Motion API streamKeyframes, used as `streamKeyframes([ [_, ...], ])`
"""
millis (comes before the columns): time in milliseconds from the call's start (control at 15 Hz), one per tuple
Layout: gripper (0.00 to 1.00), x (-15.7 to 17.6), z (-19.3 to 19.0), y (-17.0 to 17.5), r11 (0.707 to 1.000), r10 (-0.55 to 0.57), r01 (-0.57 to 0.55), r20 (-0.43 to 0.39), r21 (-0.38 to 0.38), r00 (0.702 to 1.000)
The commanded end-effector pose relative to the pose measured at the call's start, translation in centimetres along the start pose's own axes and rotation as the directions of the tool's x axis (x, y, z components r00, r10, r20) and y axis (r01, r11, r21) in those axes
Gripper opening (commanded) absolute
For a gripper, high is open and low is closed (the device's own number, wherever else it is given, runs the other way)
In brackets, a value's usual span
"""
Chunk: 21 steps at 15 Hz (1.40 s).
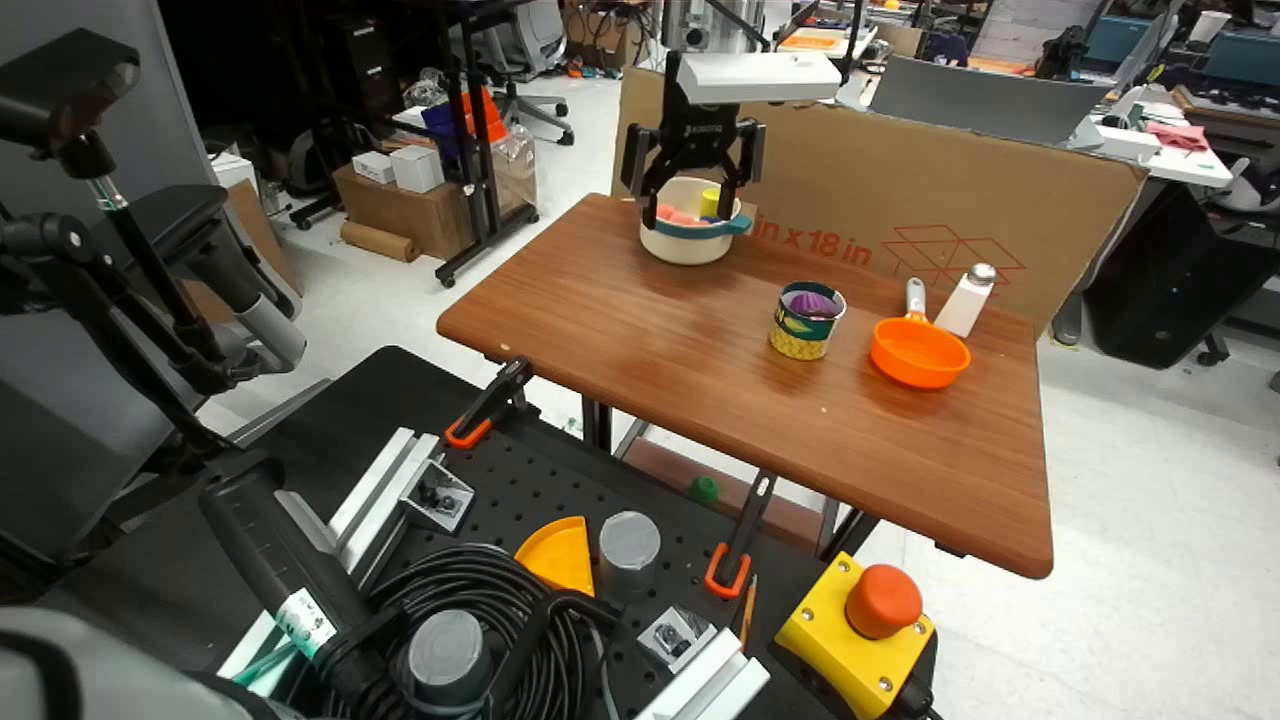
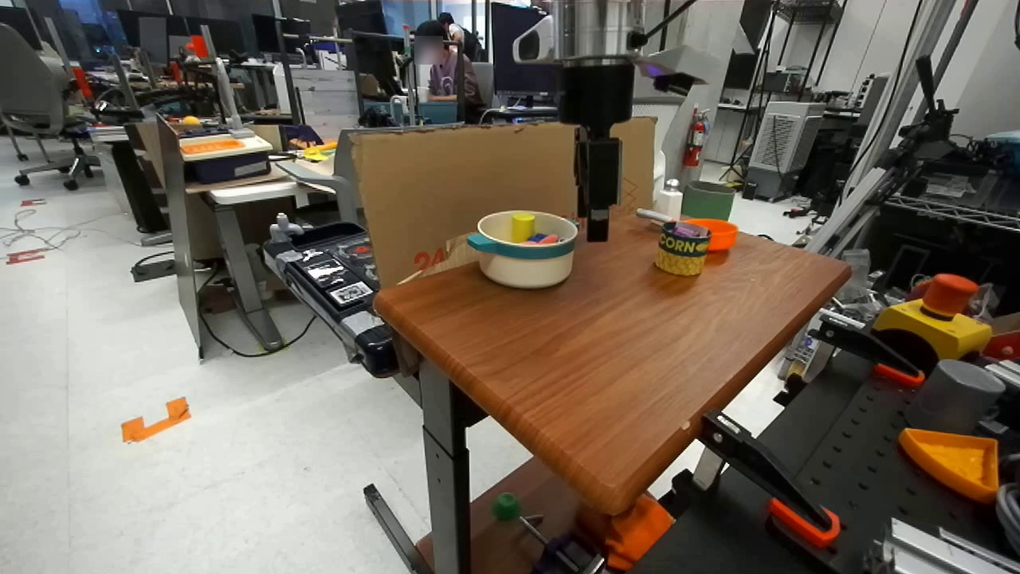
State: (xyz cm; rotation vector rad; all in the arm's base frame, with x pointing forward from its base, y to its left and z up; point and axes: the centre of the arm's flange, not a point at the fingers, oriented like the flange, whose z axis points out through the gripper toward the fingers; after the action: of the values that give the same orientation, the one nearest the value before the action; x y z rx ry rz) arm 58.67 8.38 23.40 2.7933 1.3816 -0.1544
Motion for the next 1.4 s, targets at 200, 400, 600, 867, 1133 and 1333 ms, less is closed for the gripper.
streamKeyframes([
  [200, 1.0, 1.2, -2.0, -0.9, 0.997, -0.016, 0.003, -0.176, -0.077, 0.984],
  [400, 1.0, 2.2, -1.8, -1.1, 0.996, -0.028, 0.01, -0.214, -0.083, 0.976],
  [600, 1.0, 2.5, -1.2, -1.2, 0.997, -0.04, 0.026, -0.209, -0.067, 0.977],
  [867, 1.0, 2.4, 0.3, -1.0, 0.998, -0.058, 0.05, -0.176, -0.046, 0.983],
  [1133, 1.0, 2.3, 2.0, -0.9, 0.998, -0.067, 0.064, -0.148, -0.021, 0.987],
  [1333, 1.0, 2.0, 2.9, -0.9, 0.997, -0.083, 0.083, -0.134, -0.008, 0.988],
])
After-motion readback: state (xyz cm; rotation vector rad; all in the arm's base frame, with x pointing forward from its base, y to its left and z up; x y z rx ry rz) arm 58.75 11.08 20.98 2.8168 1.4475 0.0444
